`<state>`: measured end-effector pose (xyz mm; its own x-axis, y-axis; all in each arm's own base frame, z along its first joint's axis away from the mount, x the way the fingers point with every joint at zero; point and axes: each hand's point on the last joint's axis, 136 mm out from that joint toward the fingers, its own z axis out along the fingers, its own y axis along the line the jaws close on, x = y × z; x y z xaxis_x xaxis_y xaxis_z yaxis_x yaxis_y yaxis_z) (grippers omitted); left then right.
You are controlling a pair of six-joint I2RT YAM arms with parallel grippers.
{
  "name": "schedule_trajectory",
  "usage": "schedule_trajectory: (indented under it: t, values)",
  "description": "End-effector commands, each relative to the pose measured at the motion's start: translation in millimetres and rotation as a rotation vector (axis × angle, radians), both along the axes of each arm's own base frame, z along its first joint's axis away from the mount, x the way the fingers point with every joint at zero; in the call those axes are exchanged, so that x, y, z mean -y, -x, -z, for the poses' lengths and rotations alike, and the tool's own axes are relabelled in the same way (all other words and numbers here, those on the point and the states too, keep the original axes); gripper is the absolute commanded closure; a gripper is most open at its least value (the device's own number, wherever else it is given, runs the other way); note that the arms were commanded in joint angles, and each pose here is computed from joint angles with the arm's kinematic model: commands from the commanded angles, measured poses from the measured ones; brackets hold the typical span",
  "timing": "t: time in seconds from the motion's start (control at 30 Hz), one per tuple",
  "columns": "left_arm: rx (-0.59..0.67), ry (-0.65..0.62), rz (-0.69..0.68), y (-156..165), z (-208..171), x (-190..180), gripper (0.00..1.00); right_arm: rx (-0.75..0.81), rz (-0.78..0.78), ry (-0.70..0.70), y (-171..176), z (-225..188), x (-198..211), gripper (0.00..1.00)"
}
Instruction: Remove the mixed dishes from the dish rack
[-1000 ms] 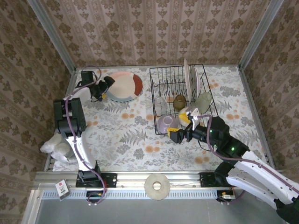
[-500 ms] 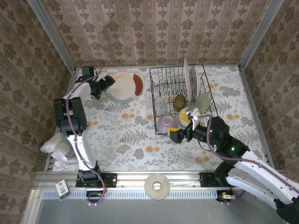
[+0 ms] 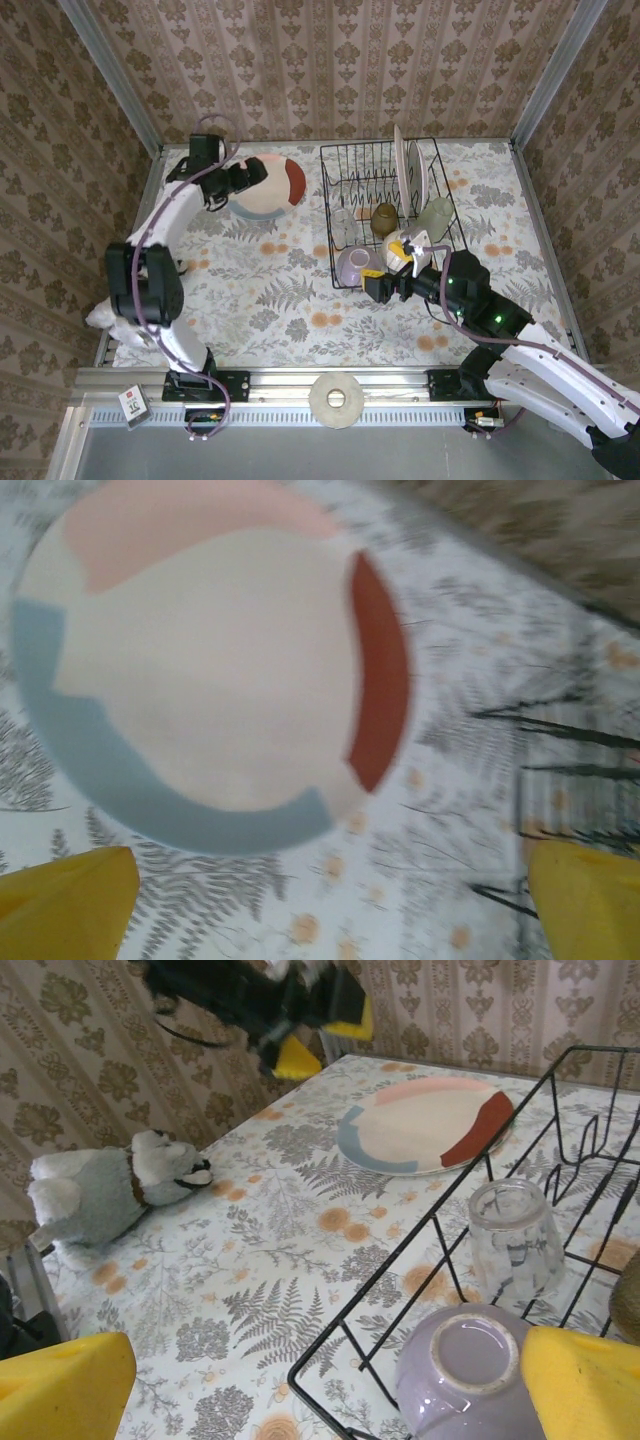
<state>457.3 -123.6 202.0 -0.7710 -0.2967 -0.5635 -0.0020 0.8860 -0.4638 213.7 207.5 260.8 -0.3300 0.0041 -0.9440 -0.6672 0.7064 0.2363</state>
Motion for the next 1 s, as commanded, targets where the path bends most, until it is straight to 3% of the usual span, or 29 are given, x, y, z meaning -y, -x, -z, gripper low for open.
schedule_trajectory:
  t: [0.0, 0.1, 0.23, 0.4, 0.57, 0.73, 0.87, 0.97]
  values:
    - [0.089, -0.129, 0.093, 33, -26, 12, 0.00, 0.046, 0.061, -0.001, -6, -14, 9, 0.00]
    - [0.186, -0.156, 0.130, 64, -49, 24, 0.00, 0.048, 0.103, 0.000, -11, -14, 13, 0.00]
    - [0.213, -0.096, 0.193, 104, -69, 35, 0.00, 0.045, 0.173, 0.018, -23, -17, 19, 0.00]
    - [0.295, -0.255, 0.228, 141, -83, 39, 0.00, 0.010, 0.257, 0.076, -41, -23, 23, 0.00]
    - [0.349, -0.145, 0.135, 165, -90, 24, 0.00, -0.048, 0.414, 0.170, -64, -30, 39, 0.00]
    - [0.509, 0.005, 0.273, 193, -105, 41, 0.00, -0.101, 0.581, 0.322, -89, -34, 56, 0.00]
    - [0.564, 0.119, 0.466, 216, -108, 77, 0.03, -0.158, 0.651, 0.432, -110, -33, 63, 0.01]
    - [0.604, 0.177, 0.535, 223, -103, 96, 0.04, -0.196, 0.672, 0.466, -126, -33, 65, 0.01]
